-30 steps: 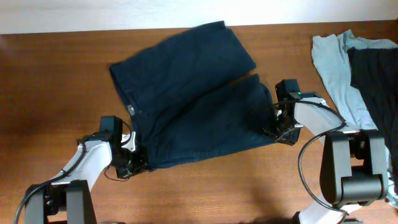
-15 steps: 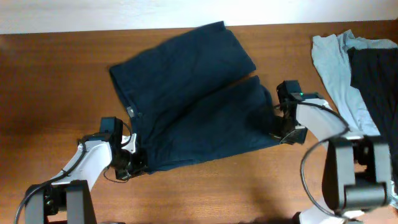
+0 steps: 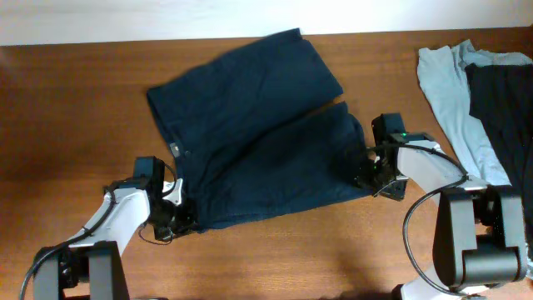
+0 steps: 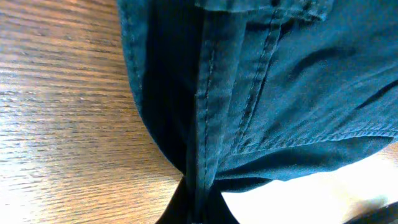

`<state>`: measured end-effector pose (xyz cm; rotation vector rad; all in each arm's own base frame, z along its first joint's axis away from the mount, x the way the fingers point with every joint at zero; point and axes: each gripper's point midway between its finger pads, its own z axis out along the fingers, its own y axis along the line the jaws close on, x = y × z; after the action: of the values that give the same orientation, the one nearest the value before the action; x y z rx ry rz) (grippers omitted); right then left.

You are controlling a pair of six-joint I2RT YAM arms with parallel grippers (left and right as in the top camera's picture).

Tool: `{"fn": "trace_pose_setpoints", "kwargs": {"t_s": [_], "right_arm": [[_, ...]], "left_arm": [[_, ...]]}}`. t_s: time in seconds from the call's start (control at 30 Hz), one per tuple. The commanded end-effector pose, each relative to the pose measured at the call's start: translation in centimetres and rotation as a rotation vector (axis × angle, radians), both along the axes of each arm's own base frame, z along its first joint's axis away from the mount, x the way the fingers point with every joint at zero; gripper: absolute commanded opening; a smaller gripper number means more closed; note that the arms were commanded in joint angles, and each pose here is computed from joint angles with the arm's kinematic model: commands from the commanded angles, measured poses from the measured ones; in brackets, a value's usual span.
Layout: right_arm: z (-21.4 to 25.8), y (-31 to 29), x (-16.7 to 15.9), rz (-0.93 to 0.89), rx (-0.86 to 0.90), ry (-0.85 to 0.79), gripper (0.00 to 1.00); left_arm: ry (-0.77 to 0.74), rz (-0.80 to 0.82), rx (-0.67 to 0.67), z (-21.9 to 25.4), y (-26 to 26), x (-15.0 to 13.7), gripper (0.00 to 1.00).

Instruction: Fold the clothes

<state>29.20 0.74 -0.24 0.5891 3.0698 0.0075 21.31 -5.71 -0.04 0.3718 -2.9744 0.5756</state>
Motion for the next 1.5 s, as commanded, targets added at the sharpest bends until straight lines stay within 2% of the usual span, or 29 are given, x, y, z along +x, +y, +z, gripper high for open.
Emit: {"fn": "trace_pose_setpoints", "kwargs": {"t_s": [0.0,0.07,0.17,0.47,0.67,0.9,1.07,1.23,1.33,1.47], "right_arm": [[-0.6,0.7,-0.5,-0.003,0.053,0.016,0.45],[-0.6,0.7,-0.2,-0.003,0.054,0.006,0.21],[-0.4,0.5,-0.1,-0.003,0.043,-0.005,0.04],[5.5,-1.4,-0.8,-0.009,-0.064,-0.091,0.04],[12.3,-1.4,-3.0,-0.081,-0.051,-0.257,0.04],[16.9,-1.1,-8.0,-0.127,-0.018,-0.313,0.04],[22.4,-0.4,-9.2,-0.119,0.031,-0.427,0.04],[27.2,0.1,-7.3,-0.108,0.068,-0.537,0.04],[26.1,0.4,-5.1,-0.106,0.077,-0.492,0.04],[21.6,1.1,-0.2,-0.082,0.096,-0.361,0.04]], "left_arm": [[-0.01,-0.016,0.016,-0.1,0.3,0.4,0.01],[-0.01,-0.016,0.015,-0.1,0.3,0.4,0.01],[-0.007,-0.017,0.015,-0.1,0.3,0.3,0.01],[0.096,-0.025,0.008,1.1,0.1,-2.6,0.01],[-0.042,-0.033,-0.002,5.3,-0.1,-3.1,0.01],[-0.211,-0.007,-0.067,10.9,-1.4,-6.1,0.01],[-0.325,0.009,-0.062,13.6,-1.4,-7.4,0.01],[-0.473,0.015,0.002,17.5,-0.3,-4.5,0.01],[-0.5,0.027,0.069,18.5,0.8,-1.6,0.0],[-0.466,0.023,0.109,16.7,1.6,3.3,0.0]]}}
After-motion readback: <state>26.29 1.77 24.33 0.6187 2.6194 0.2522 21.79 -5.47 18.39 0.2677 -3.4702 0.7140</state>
